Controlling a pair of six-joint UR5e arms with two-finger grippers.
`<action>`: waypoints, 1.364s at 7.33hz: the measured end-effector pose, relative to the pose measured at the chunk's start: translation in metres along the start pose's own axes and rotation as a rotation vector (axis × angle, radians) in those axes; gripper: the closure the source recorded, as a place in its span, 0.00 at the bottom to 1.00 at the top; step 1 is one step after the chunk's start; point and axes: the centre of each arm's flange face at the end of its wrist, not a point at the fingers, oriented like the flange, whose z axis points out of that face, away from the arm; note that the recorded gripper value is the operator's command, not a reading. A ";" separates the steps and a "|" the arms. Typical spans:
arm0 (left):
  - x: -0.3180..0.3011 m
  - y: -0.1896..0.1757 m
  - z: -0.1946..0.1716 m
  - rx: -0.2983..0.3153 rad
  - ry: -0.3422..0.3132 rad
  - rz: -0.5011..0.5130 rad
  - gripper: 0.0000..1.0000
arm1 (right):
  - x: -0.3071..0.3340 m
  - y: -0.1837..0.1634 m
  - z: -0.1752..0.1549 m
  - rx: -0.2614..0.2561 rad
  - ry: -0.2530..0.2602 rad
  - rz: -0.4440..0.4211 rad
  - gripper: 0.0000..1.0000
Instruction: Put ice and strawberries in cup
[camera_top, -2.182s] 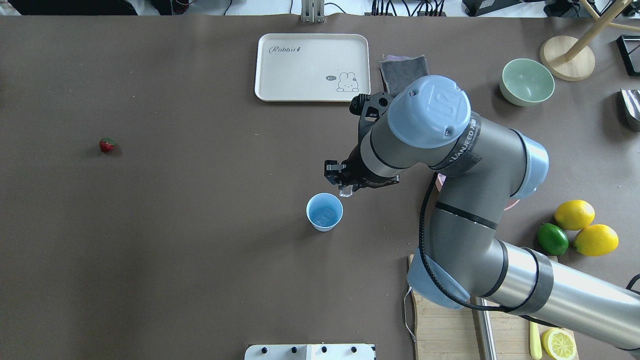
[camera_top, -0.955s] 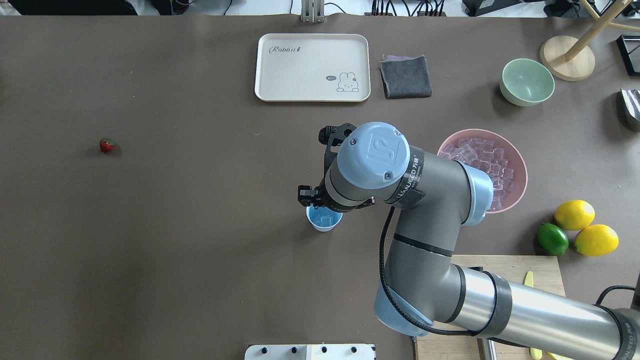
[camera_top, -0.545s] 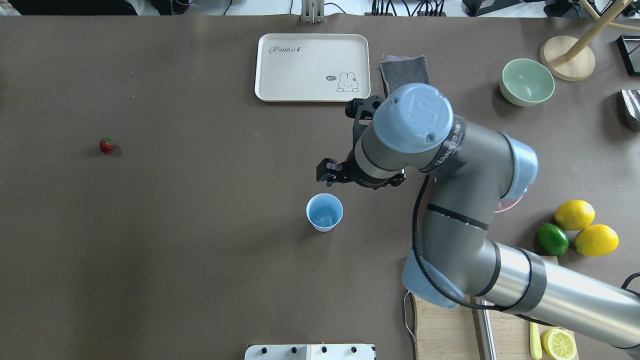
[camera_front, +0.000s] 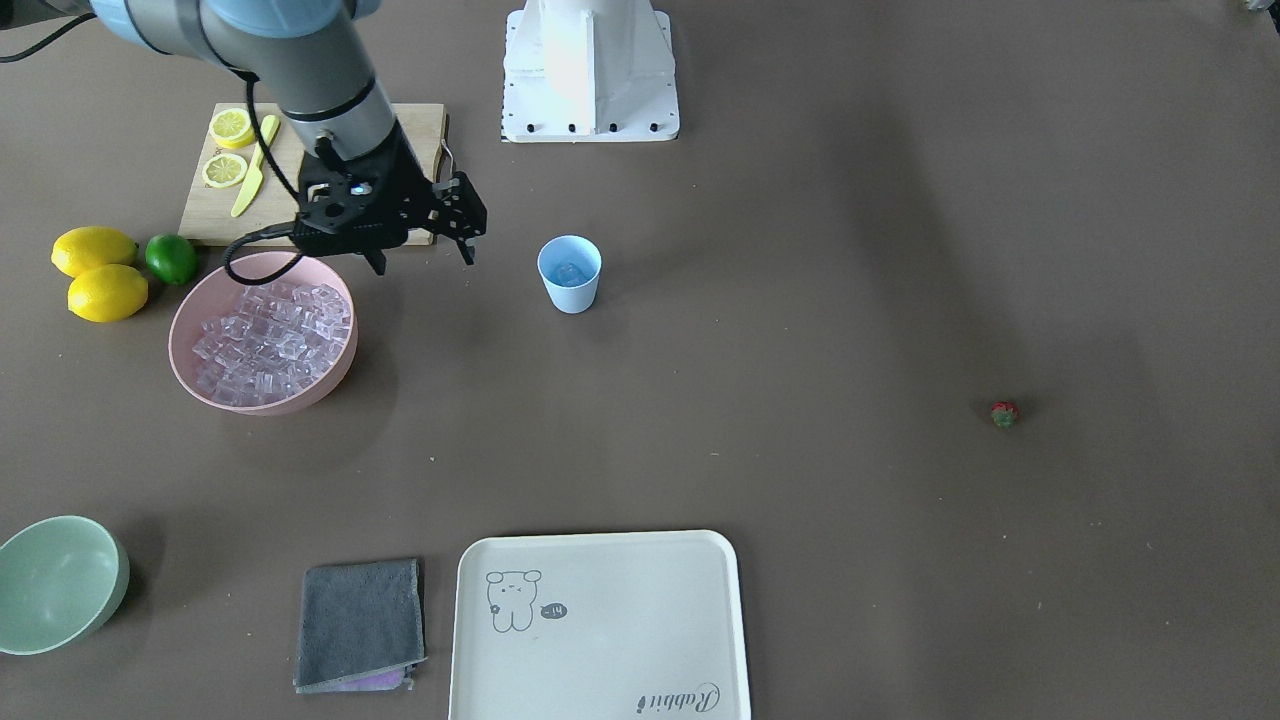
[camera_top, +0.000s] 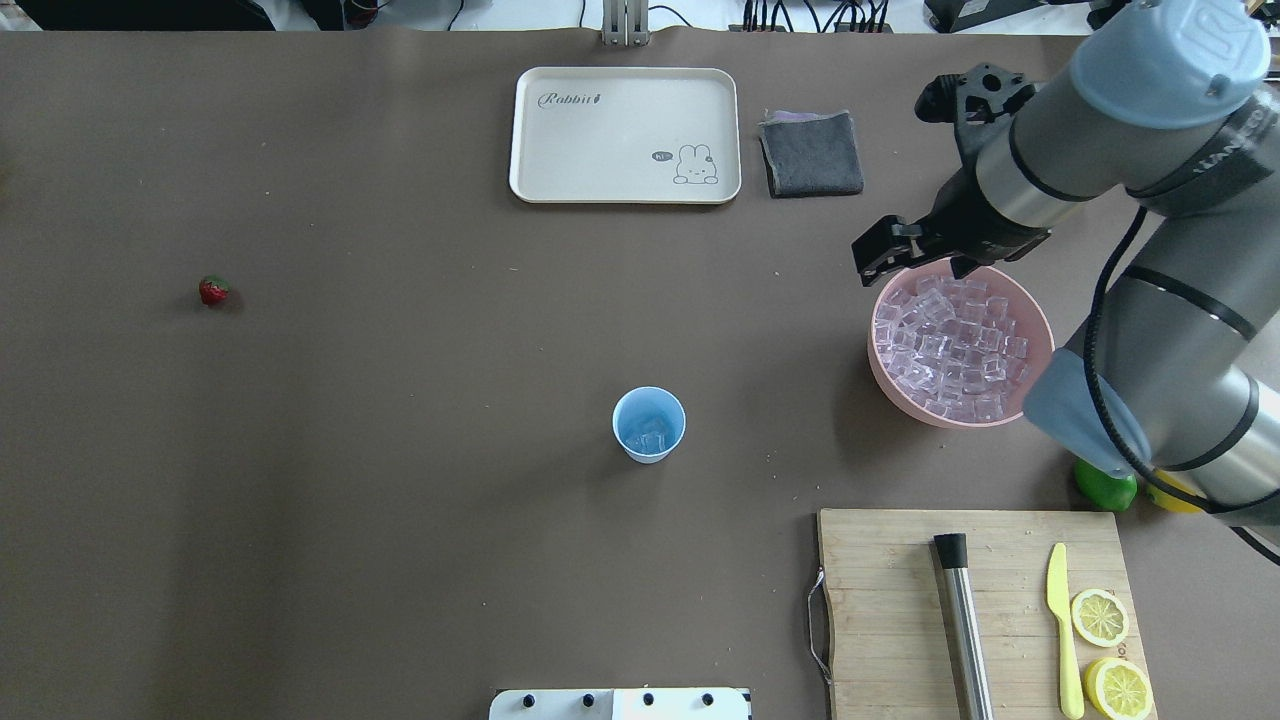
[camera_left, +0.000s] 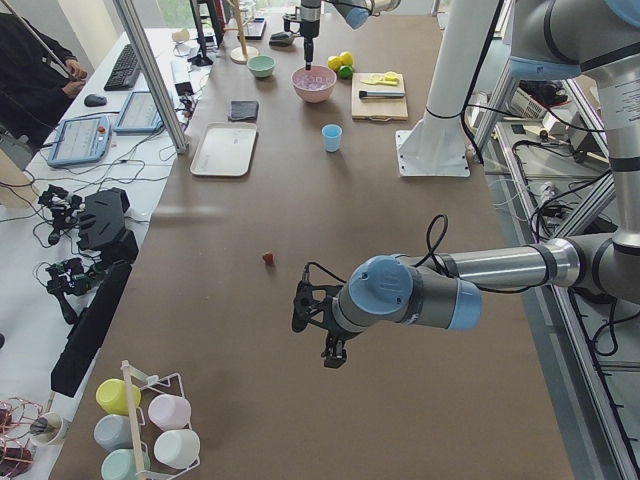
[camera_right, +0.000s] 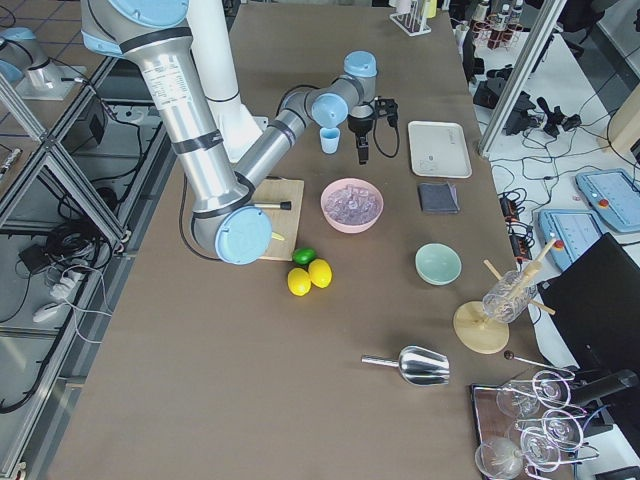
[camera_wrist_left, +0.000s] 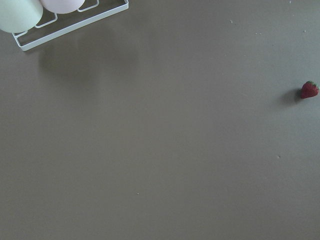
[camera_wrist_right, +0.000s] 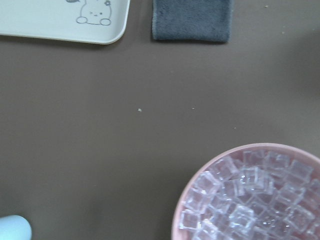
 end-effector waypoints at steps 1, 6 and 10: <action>0.024 -0.033 0.006 -0.004 0.007 0.036 0.04 | 0.050 0.002 0.000 -0.018 0.030 -0.055 0.00; 0.177 -0.152 0.105 -0.058 -0.036 0.269 0.02 | 0.245 0.036 -0.040 -0.054 0.058 -0.192 0.00; 0.255 -0.173 0.219 -0.029 0.010 0.307 0.04 | 0.302 0.060 -0.056 -0.052 0.068 -0.230 0.00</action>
